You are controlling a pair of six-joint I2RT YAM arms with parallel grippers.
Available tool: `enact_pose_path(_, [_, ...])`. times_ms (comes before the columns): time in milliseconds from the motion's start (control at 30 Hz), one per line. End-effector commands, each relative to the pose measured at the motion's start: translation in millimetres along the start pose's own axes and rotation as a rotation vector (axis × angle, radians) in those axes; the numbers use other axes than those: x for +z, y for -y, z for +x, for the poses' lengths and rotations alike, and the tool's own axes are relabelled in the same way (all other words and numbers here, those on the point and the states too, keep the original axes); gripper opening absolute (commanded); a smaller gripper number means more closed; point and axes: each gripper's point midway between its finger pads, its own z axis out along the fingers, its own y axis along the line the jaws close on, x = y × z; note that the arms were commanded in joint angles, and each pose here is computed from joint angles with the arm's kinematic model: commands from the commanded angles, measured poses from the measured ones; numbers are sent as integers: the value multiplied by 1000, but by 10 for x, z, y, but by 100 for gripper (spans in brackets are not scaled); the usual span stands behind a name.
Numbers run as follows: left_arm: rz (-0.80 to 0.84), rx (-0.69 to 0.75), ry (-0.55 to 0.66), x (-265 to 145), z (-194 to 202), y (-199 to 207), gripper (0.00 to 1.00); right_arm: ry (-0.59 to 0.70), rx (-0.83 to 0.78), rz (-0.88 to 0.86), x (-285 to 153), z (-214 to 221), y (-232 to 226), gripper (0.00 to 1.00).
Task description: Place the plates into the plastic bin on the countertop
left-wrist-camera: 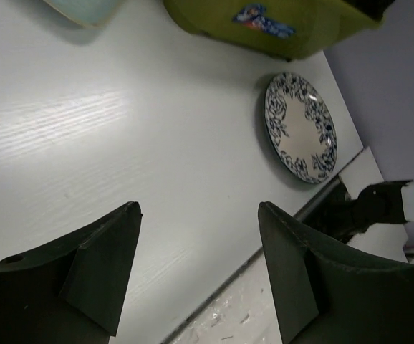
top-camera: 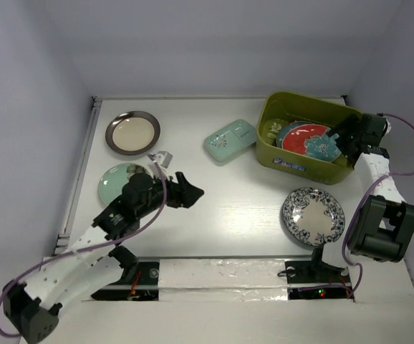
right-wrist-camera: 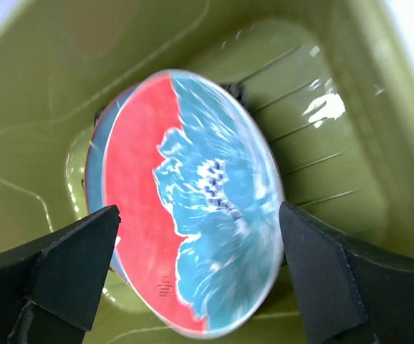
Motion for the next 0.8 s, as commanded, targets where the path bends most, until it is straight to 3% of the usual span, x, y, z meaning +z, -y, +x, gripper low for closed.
enact_pose_path(0, [77,-34,7,203,48,261,63,196,-58,10,-311,-593,-152,99])
enact_pose_path(167, [45,17,-89,535,448,416,56,201,-82,59,-344,-649,-90,100])
enact_pose_path(267, [28,44,-117,728,601,496,46,198,-75,42,-345,-622,-141,99])
enact_pose_path(333, [44,54,-123,837,632,623,36,262,-70,-29,-577,-706,-314,79])
enact_pose_path(367, [33,76,-171,930,812,639,30,285,-65,-61,-653,-730,-360,62])
enact_pose_path(400, [48,84,-174,993,812,742,13,283,-68,-124,-763,-702,-503,20])
enact_pose_path(433, [41,97,-202,1094,943,749,0,315,-56,-198,-976,-731,-656,5])
enact_pose_path(467, [76,104,-205,1136,964,902,0,299,-65,-277,-1106,-649,-826,0])
enact_pose_path(533, [122,106,-220,1224,1055,1059,0,337,-62,-379,-1454,-627,-1021,0])
enact_pose_path(633, [147,103,-268,1428,1220,1180,0,292,-88,-505,-1711,-333,-1223,0])
enact_pose_path(667, [151,103,-305,1514,1344,1173,5,303,-91,-554,-1885,-303,-1263,0])
enact_pose_path(700, [177,97,-311,1558,1362,1291,18,268,-100,-581,-1900,-155,-1254,2])
enact_pose_path(767, [185,93,-347,1688,1505,1300,28,256,-105,-661,-2099,-27,-1296,4])
